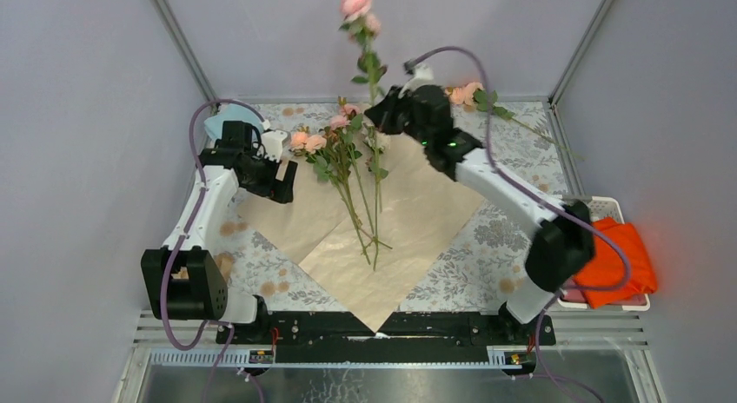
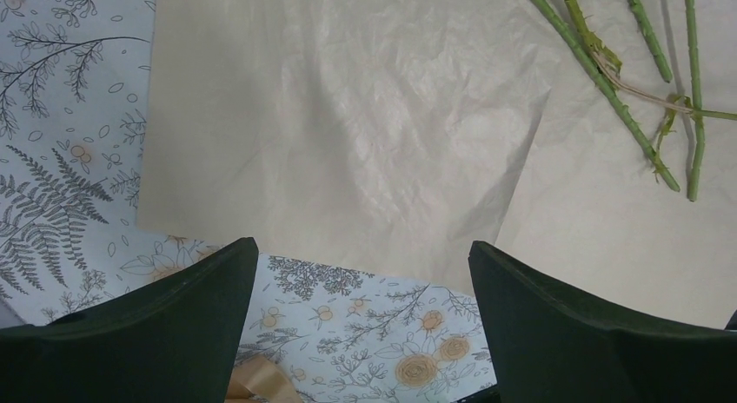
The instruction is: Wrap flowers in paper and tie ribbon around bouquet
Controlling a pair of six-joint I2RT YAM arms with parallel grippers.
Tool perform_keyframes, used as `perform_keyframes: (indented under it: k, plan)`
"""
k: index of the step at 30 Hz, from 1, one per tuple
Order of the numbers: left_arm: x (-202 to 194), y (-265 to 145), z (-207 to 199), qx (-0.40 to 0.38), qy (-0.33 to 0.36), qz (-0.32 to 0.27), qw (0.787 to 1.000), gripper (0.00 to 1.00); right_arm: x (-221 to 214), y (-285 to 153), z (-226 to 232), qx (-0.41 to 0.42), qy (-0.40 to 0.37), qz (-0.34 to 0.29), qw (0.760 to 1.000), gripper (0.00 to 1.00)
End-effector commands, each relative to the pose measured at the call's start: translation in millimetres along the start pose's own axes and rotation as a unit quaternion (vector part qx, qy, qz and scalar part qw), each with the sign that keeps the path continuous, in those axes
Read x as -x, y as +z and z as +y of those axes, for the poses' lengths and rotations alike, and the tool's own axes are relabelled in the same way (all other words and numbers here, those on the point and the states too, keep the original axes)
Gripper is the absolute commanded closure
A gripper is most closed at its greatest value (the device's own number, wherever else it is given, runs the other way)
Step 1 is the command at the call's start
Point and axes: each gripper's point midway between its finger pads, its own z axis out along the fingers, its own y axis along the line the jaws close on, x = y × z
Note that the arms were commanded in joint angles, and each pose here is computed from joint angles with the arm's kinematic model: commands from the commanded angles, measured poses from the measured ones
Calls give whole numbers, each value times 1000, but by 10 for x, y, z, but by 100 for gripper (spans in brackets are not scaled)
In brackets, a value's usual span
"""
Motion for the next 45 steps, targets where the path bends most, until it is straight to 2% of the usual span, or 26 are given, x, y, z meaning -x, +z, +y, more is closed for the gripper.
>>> perform_keyframes:
  k: [1, 4, 5, 6, 8, 9, 13, 15, 17, 19, 22, 26, 29, 33, 37, 40, 45]
  plan:
    - [14, -47, -39, -8, 8, -19, 1000, 1, -1177, 479, -286, -67, 57, 111, 990, 100]
    - [3, -45, -42, -9, 9, -21, 1000, 1, -1811, 540, -576, -102, 38, 204, 973, 100]
    - [0, -44, -46, -10, 10, -21, 1000, 1, -1972, 531, -665, -110, 22, 237, 965, 80]
    - [-5, -39, -46, -12, 10, -21, 1000, 1, -2050, 516, -715, -116, 5, 265, 957, 52]
    - [-23, -17, -46, -14, 10, -18, 1000, 1, -2009, 482, -853, -138, -31, 297, 944, 14]
    - [-28, -3, -47, -16, 10, -17, 1000, 1, -1880, 465, -917, -145, -51, 297, 942, 2]
    - [-47, 36, -37, -18, 7, -10, 1000, 1, -1017, 353, -1313, -139, -97, 250, 953, 0]
    - [-50, 54, -31, -19, 7, -7, 1000, 1, -648, 180, -1856, -172, -121, 249, 945, 0]
    - [-45, 79, -18, -21, 5, -4, 1000, 1, -472, -13, -2425, -203, -171, 274, 924, 0]
    - [-53, 119, 3, -21, 2, 3, 1000, 1, -323, -231, -3035, -248, -215, 309, 892, 0]
    - [-53, 179, 58, -16, -4, 14, 1000, 1, -153, -456, -3843, -285, -231, 334, 868, 0]
    - [-83, 264, 104, -13, -11, 30, 999, 1, 38, -596, -4678, -295, -185, 296, 889, 0]
    - [-115, 332, 143, -12, -16, 44, 999, 1, 141, -533, -5056, -301, -167, 247, 906, 0]
    - [-162, 416, 183, -11, -23, 65, 998, 1, 78, -382, -5378, -316, -174, 215, 908, 0]
    - [-180, 477, 222, -9, -27, 77, 997, 1, -72, -334, -5731, -349, -171, 206, 898, 0]
    - [-197, 511, 237, -10, -30, 84, 996, 1, -95, -290, -5801, -342, -184, 202, 899, 0]
    - [-217, 565, 272, -7, -35, 98, 995, 1, 163, -188, -5722, -325, -211, 166, 907, 0]
